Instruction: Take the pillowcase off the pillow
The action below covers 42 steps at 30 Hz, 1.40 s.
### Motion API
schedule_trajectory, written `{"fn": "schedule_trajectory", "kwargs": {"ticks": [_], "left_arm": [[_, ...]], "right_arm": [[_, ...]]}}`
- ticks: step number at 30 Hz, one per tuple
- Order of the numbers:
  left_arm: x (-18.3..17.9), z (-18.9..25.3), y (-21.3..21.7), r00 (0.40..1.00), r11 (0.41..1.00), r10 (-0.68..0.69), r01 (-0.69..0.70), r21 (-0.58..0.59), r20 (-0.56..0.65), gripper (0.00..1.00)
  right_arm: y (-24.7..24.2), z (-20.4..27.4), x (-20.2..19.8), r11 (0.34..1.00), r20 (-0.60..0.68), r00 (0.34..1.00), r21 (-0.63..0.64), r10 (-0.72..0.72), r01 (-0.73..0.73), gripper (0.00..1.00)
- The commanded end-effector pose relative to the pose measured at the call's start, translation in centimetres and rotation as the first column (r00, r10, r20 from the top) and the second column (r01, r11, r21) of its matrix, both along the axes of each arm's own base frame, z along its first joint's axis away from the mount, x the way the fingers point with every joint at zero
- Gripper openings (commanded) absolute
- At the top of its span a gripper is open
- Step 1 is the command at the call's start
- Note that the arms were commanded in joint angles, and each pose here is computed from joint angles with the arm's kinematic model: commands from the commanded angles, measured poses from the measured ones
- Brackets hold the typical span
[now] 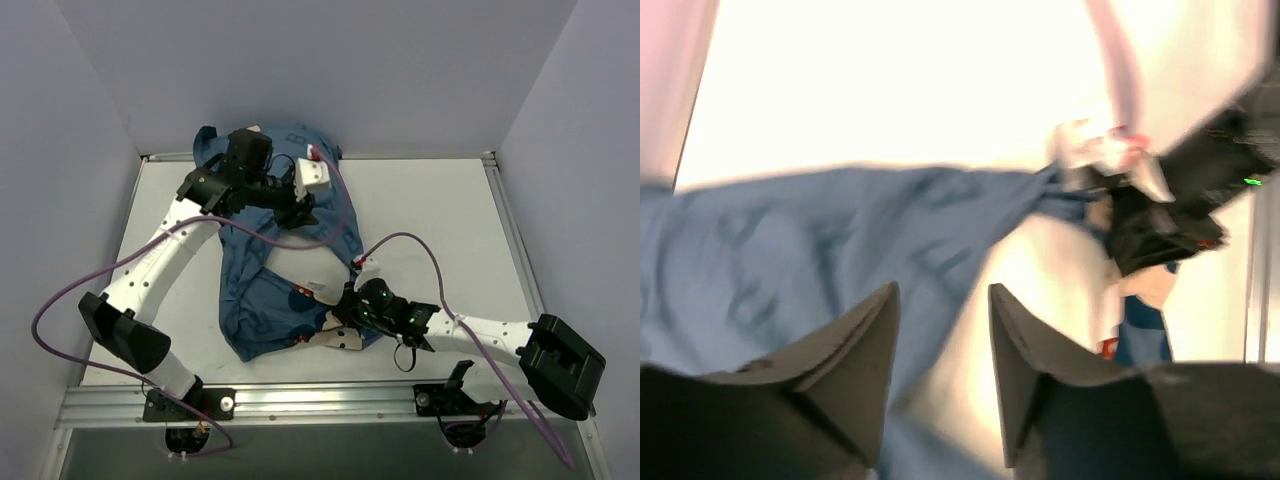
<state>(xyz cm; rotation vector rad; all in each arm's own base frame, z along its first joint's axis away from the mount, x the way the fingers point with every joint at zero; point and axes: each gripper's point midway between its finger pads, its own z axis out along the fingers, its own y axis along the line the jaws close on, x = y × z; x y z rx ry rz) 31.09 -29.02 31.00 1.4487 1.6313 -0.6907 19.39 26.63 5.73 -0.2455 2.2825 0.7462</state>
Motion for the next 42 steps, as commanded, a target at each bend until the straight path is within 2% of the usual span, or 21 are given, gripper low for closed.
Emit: {"fn": "schedule_trajectory", "kwargs": {"ticks": [1, 2, 3, 5, 8, 12, 18, 21, 22, 23, 24, 25, 27, 29, 31, 32, 34, 37, 38, 40, 42], "left_arm": [[-6.1, -3.2, -3.1, 0.979, 0.973, -0.197, 0.202, 0.111, -0.058, 0.47], [-6.2, -6.2, -2.9, 0.98, 0.962, -0.18, 0.193, 0.191, -0.081, 0.48], [-5.1, -8.0, -2.7, 0.991, 0.949, -0.129, 0.129, 0.287, -0.022, 0.5], [-3.7, -10.4, -2.4, 0.996, 0.928, -0.086, 0.071, 0.365, 0.025, 0.53], [-2.6, -12.4, -2.4, 0.995, 0.912, -0.069, 0.034, 0.409, 0.073, 0.63], [-1.7, -14.9, -1.9, 0.991, 0.876, -0.083, 0.021, 0.482, 0.107, 0.82], [2.1, -17.1, -1.6, 0.974, 0.833, 0.006, -0.129, 0.537, 0.225, 0.96], [1.4, -19.4, -0.9, 0.981, 0.804, -0.035, -0.085, 0.588, 0.191, 0.97], [0.7, -20.4, -0.2, 0.983, 0.79, -0.063, -0.056, 0.611, 0.171, 0.94], [0.2, -20.6, 0.2, 0.983, 0.785, -0.081, -0.038, 0.619, 0.163, 0.9], [-1.1, -19.9, -0.5, 0.984, 0.819, -0.124, 0.027, 0.573, 0.131, 0.86], [-2.3, -20.0, -0.4, 0.982, 0.819, -0.164, 0.08, 0.568, 0.098, 0.76], [-4.0, -19.1, -1.3, 0.976, 0.838, -0.214, 0.168, 0.518, 0.029, 0.65], [-4.5, -19.4, -1.2, 0.973, 0.829, -0.228, 0.187, 0.527, 0.014, 0.58], [-3.2, -20.8, -0.4, 0.98, 0.79, -0.192, 0.121, 0.601, 0.055, 0.7], [-2.2, -21.2, -0.5, 0.983, 0.79, -0.16, 0.075, 0.609, 0.087, 0.82], [0.0, -21.8, -0.4, 0.986, 0.78, -0.077, -0.034, 0.625, 0.15, 0.86], [1.7, -22.5, -0.7, 0.98, 0.772, -0.033, -0.099, 0.628, 0.194, 0.87], [2.2, -22.9, -0.4, 0.977, 0.756, -0.023, -0.121, 0.643, 0.211, 0.85], [2.4, -23.8, -0.1, 0.98, 0.745, -0.012, -0.124, 0.656, 0.198, 0.48], [2.4, -23.6, 0.4, 0.982, 0.745, 0.006, -0.132, 0.654, 0.191, 0.02]], "right_arm": [[-1.1, -0.2, -0.1, 1.0, -0.012, 1.0, 0.003, -0.027, 0.027, 0.0], [-1.1, -0.1, 0.0, 0.999, -0.012, 0.999, 0.012, -0.034, 0.034, 0.0], [-1.4, -0.3, 0.0, 0.999, -0.015, 0.999, 0.012, -0.042, 0.042, 0.0], [-1.5, -0.2, 0.2, 0.998, -0.016, 0.998, 0.023, -0.054, 0.054, 0.0], [-1.5, -0.2, 0.1, 0.997, -0.036, 0.998, 0.053, -0.046, 0.048, 0.0], [-1.9, 0.2, 0.4, 0.994, -0.04, 0.997, 0.092, -0.062, 0.065, 0.0], [-2.2, 0.0, 0.2, 0.991, -0.056, 0.996, 0.11, -0.067, 0.073, 0.0], [-2.6, 0.1, 0.3, 0.99, -0.056, 0.995, 0.106, -0.082, 0.088, 0.0], [-2.9, 0.1, 0.4, 0.99, -0.062, 0.994, 0.101, -0.094, 0.1, 0.0], [-3.0, 0.3, 0.5, 0.988, -0.058, 0.993, 0.11, -0.1, 0.106, 0.0], [-3.1, 0.4, 0.5, 0.987, -0.057, 0.993, 0.113, -0.105, 0.111, 0.0], [-3.3, 0.5, 0.7, 0.986, -0.06, 0.992, 0.117, -0.115, 0.121, 0.0], [-3.3, 0.5, 0.7, 0.985, -0.061, 0.992, 0.12, -0.114, 0.121, 0.0], [-3.3, 0.4, 0.9, 0.985, -0.065, 0.991, 0.12, -0.117, 0.124, 0.0], [-3.2, 0.4, 0.8, 0.985, -0.069, 0.991, 0.122, -0.112, 0.12, 0.0], [-3.2, 0.5, 0.8, 0.985, -0.067, 0.992, 0.127, -0.111, 0.119, 0.0], [-3.3, 0.5, 0.8, 0.984, -0.068, 0.991, 0.126, -0.114, 0.122, 0.0], [-3.6, 0.7, 0.8, 0.983, -0.068, 0.99, 0.128, -0.127, 0.135, 0.0], [-3.7, 0.7, 0.8, 0.982, -0.067, 0.989, 0.126, -0.131, 0.139, 0.0], [-4.0, 0.4, 0.8, 0.983, -0.078, 0.987, 0.109, -0.141, 0.149, 0.0], [-4.4, 0.1, 1.0, 0.983, -0.083, 0.984, 0.082, -0.16, 0.166, 0.0]]}}
